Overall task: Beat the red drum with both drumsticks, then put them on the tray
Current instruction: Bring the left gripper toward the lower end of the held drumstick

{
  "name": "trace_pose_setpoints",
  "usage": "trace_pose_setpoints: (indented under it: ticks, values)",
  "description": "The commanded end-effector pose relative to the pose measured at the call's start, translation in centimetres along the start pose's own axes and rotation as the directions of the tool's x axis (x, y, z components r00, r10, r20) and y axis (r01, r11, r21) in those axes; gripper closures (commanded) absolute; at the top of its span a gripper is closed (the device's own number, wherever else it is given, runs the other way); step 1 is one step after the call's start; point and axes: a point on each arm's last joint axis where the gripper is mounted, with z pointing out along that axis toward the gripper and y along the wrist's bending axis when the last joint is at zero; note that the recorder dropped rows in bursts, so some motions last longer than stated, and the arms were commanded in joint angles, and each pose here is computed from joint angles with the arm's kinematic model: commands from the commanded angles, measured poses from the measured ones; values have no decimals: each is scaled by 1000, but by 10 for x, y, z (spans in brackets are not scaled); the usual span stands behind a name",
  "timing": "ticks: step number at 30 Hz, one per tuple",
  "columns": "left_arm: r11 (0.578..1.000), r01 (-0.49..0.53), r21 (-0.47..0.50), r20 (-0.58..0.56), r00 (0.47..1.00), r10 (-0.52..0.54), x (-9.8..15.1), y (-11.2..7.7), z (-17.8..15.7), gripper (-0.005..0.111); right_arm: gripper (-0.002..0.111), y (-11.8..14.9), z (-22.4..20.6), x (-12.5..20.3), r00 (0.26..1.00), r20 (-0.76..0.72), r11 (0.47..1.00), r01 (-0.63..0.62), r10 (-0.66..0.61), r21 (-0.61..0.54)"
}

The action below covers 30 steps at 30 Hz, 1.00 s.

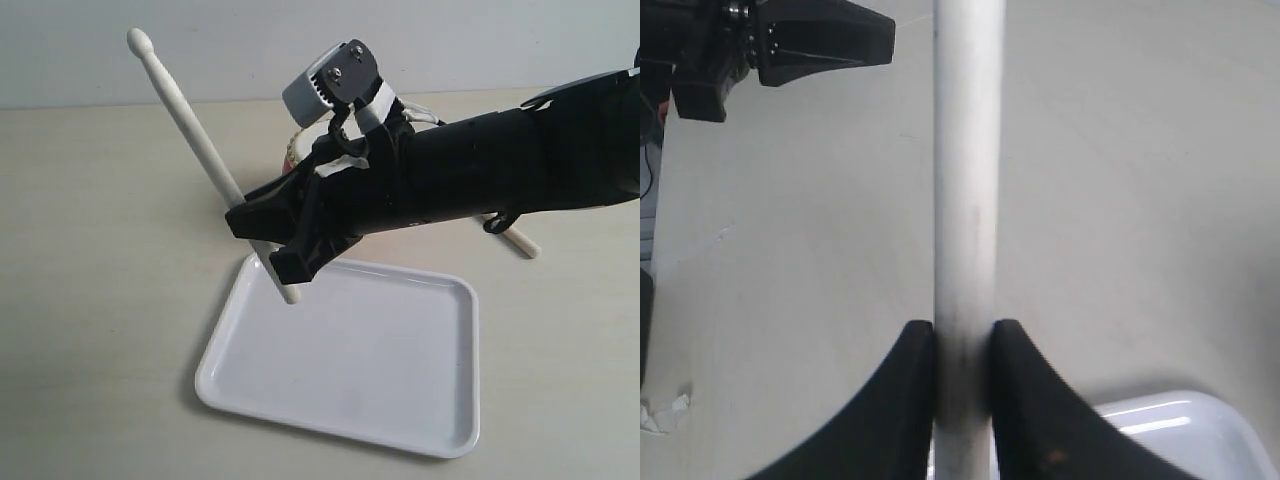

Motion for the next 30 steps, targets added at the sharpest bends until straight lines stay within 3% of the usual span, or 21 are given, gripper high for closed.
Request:
trace_pose_setpoints:
  ticks: [1,9,13,15,18,19,20,22,23,24,25,27,28,29,30]
  values:
    - [997,-73,-17,-16,997,73,4,5,7,107,108,1,0,-3,1000,11,1000,-6,6,-1]
    - [958,-274,87,239,939,247,-11,-6,14,107,108,1,0,-3,1000,10,1000,-5,5,-4]
    - [963,-254,84,309,926,217,-20,-3,17,107,108,1,0,-2,1000,6,1000,1,-1,-5]
    - [978,-194,70,255,952,171,-22,3,22,107,108,1,0,-2,1000,6,1000,1,-1,-5]
    - [998,-69,-6,35,997,69,-22,15,34,107,108,1,0,-2,1000,6,1000,-18,18,-7]
    - [997,41,-64,-90,995,-46,-23,16,42,107,108,1,0,-2,1000,8,1000,-22,22,-11]
    - [992,103,-70,-120,987,-111,-25,12,44,107,108,1,0,-2,1000,8,1000,-29,29,-11]
    - [987,155,37,-194,970,-145,-24,-9,48,107,108,2,0,-2,999,6,999,-41,41,-13]
    - [965,173,198,-233,964,-125,-21,-25,48,107,108,1,0,-2,999,5,999,-44,44,-14]
    - [941,191,278,-244,962,-123,-20,-32,49,107,108,1,1,-1,999,3,999,-47,47,-18]
    - [900,246,360,-242,956,-165,-19,-38,50,107,108,1,2,0,999,-1,999,-50,50,-18]
    - [814,256,522,-136,967,-217,-19,-46,48,107,108,0,4,2,998,-5,998,-60,60,-25]
    - [739,257,623,-67,959,-277,-18,-49,43,107,108,-1,5,2,997,-1,997,-73,73,-24]
    - [713,248,656,-37,954,-298,-17,-50,42,107,108,-1,5,3,996,-3,996,-89,88,-24]
    - [731,266,629,-50,952,-303,-4,-46,44,107,108,-1,5,3,994,-3,994,-107,107,-27]
